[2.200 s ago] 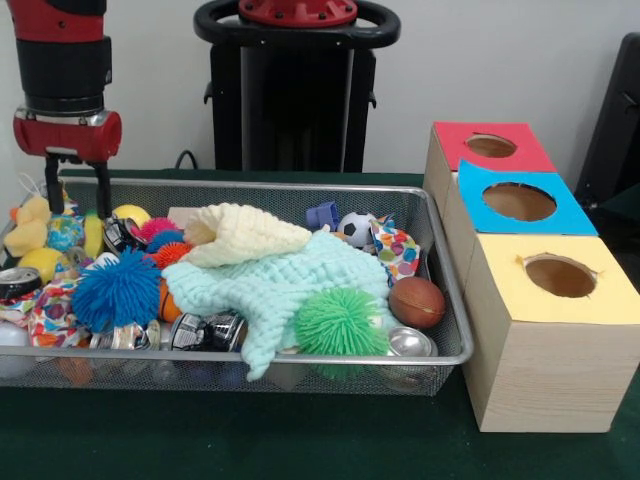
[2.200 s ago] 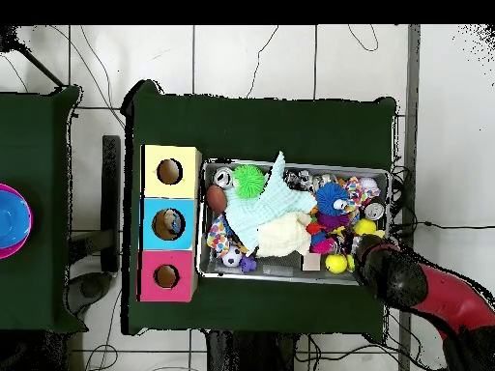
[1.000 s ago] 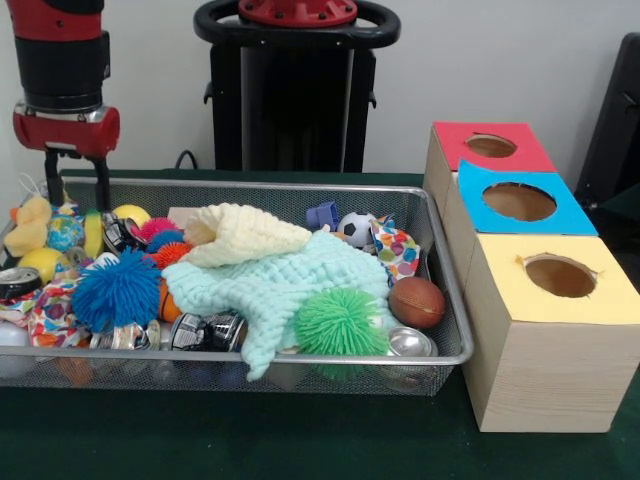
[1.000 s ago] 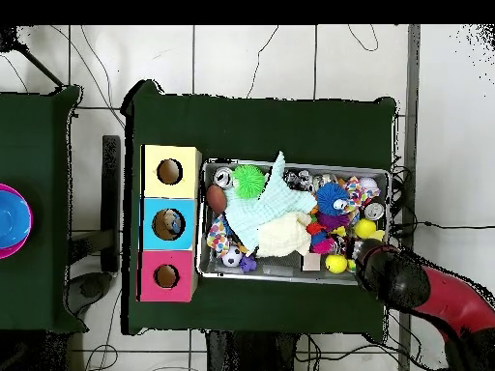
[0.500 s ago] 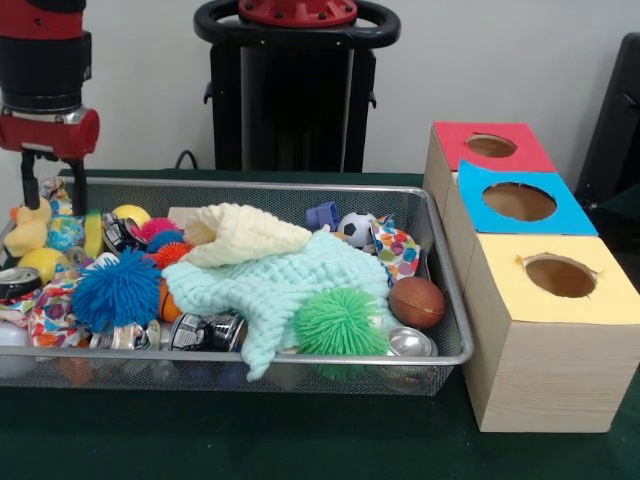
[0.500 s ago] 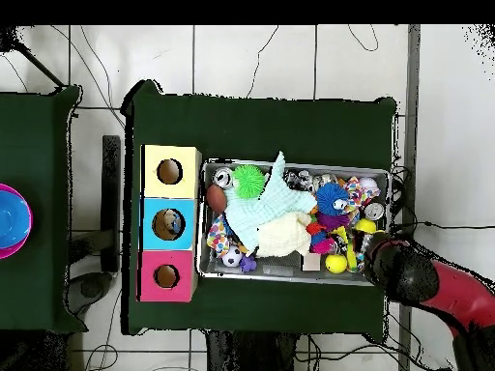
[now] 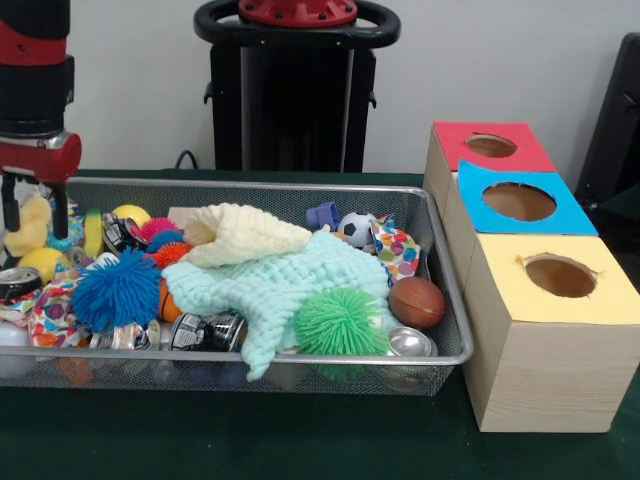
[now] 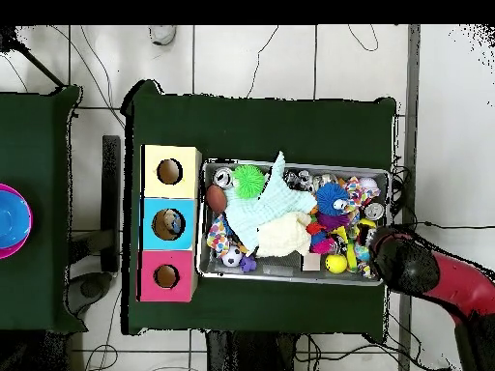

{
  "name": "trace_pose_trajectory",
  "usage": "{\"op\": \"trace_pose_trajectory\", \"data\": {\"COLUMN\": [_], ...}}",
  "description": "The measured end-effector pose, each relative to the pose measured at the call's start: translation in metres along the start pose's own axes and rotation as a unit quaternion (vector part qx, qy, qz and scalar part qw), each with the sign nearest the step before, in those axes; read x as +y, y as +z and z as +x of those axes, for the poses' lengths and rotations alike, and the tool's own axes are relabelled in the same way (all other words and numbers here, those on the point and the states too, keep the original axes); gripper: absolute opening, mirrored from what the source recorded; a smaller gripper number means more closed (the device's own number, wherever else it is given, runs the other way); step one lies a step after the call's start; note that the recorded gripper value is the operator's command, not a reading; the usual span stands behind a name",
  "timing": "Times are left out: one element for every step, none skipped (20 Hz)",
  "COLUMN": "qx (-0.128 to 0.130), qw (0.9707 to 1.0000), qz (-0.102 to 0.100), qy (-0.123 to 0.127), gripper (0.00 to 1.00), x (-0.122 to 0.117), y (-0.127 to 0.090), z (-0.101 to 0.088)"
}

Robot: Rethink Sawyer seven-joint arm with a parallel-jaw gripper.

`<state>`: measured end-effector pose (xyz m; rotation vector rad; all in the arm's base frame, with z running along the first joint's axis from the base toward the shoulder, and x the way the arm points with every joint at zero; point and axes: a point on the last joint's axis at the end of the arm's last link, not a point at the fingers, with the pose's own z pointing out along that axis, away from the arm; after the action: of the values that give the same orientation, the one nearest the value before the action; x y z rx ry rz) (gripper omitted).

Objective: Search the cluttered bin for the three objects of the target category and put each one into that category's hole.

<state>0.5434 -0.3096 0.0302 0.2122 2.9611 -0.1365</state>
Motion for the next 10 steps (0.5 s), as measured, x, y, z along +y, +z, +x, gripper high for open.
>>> {"op": "trace_pose_trajectory", "data": {"qx": [0.001, 0.002, 0.003, 0.006, 0.008, 0.009, 0.011, 0.014, 0.015, 0.017], "qw": [1.0000, 1.0000, 1.0000, 1.0000, 0.9999, 0.9999, 0.9999, 0.9998, 0.9998, 0.9997], "qz": [0.000, 0.000, -0.001, -0.001, -0.001, -0.001, -0.001, -0.002, -0.002, -0.002], "qy": [-0.001, -0.002, -0.003, -0.006, -0.008, -0.010, -0.012, -0.014, -0.016, -0.018], "gripper": [1.00, 1.00, 1.00, 1.00, 1.00, 1.00, 1.00, 1.00, 1.00, 1.00], "x": [0.000, 0.001, 0.002, 0.003, 0.005, 0.006, 0.008, 0.011, 0.013, 0.015], "y": [0.004, 0.006, 0.009, 0.013, 0.016, 0.018, 0.020, 0.022, 0.024, 0.025], "z": [0.001, 0.001, 0.001, 0.003, 0.004, 0.005, 0.005, 0.007, 0.008, 0.009]}}
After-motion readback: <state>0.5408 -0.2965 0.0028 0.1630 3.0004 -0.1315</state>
